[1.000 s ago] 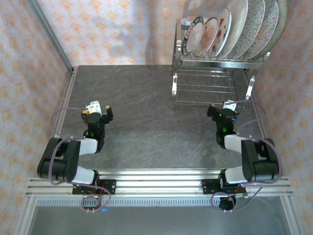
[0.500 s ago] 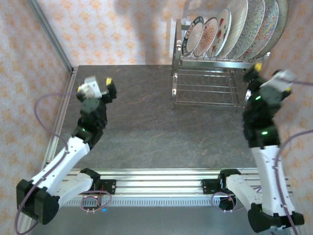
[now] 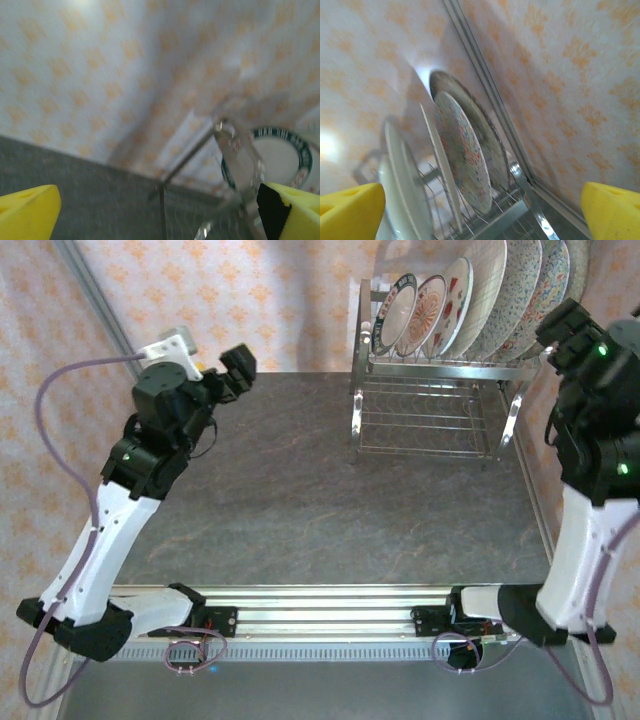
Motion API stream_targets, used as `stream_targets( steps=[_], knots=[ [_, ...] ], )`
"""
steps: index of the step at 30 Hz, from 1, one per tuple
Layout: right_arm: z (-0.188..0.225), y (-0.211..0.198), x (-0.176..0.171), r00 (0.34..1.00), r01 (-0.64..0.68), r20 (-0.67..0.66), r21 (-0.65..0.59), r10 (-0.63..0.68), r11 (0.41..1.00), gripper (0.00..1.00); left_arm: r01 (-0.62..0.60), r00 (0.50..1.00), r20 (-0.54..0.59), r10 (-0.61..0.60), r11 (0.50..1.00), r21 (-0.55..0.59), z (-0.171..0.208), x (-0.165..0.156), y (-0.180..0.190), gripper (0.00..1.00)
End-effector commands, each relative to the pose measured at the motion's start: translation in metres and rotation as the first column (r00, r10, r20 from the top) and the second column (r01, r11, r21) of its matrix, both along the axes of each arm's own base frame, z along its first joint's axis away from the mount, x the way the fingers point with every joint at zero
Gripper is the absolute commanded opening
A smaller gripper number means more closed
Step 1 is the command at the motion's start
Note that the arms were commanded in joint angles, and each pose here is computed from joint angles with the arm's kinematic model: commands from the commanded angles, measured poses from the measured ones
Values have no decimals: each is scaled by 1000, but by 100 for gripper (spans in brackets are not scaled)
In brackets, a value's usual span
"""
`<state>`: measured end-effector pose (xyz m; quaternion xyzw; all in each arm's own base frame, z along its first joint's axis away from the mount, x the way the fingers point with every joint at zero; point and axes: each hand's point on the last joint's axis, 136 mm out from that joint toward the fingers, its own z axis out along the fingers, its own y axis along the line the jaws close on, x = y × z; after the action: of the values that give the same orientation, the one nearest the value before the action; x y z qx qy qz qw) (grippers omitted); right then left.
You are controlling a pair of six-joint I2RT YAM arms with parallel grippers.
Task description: Unload the plates from the dish rack
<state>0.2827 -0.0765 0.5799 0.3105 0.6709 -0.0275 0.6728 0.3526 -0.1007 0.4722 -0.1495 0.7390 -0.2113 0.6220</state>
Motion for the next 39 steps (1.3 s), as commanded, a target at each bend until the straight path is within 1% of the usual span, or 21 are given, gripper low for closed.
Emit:
stream_targets(
  steps=[1,7,9,13,15,18,21,24,27,29,32,36,39],
  knots=[
    [-24,-7,1,990,5,-141,-20,-8,1000,100,114,989,-95,-116,993,-30,-14,-15,-22,99],
    [-47,-29,10,978,-14,-206,32,21,999,100,192,975,-111,-192,981,-15,-13,-20,-41,99],
    [-48,-33,13,978,-22,-207,36,29,999,97,212,972,-99,-213,977,-19,-9,-19,-46,99],
    [-41,-37,34,981,-115,-149,75,125,990,91,262,959,-101,-263,965,-24,-8,-17,-61,99],
    [-33,-37,45,973,-188,-123,56,193,981,88,288,952,-100,-289,957,-24,-10,-16,-68,99],
    [-26,-46,53,970,-214,-114,20,215,977,82,316,945,-85,-317,948,-21,-10,-18,-75,99],
    [-14,-55,58,961,-272,-35,38,273,962,82,350,933,-74,-351,936,-27,-8,-20,-82,99],
    [-9,-51,69,941,-336,-22,9,337,942,82,391,917,-68,-393,920,-40,-7,-21,-91,99],
    [-15,-51,74,932,-360,-54,-31,358,933,81,415,907,-58,-417,909,-41,-5,-23,-97,99],
    [-19,-46,78,916,-398,-68,-52,395,916,81,425,903,-53,-427,904,-37,-4,-23,-99,99],
    [-31,-43,83,898,-435,-90,-37,431,899,81,443,895,-41,-445,896,-39,-2,-24,-102,99],
    [-40,-50,88,903,-420,-128,-52,411,906,76,455,890,-20,-456,890,-44,3,-25,-105,99],
    [-44,-51,97,891,-443,-130,-47,434,895,73,455,890,-14,-457,889,-49,3,-25,-105,99]
  ],
)
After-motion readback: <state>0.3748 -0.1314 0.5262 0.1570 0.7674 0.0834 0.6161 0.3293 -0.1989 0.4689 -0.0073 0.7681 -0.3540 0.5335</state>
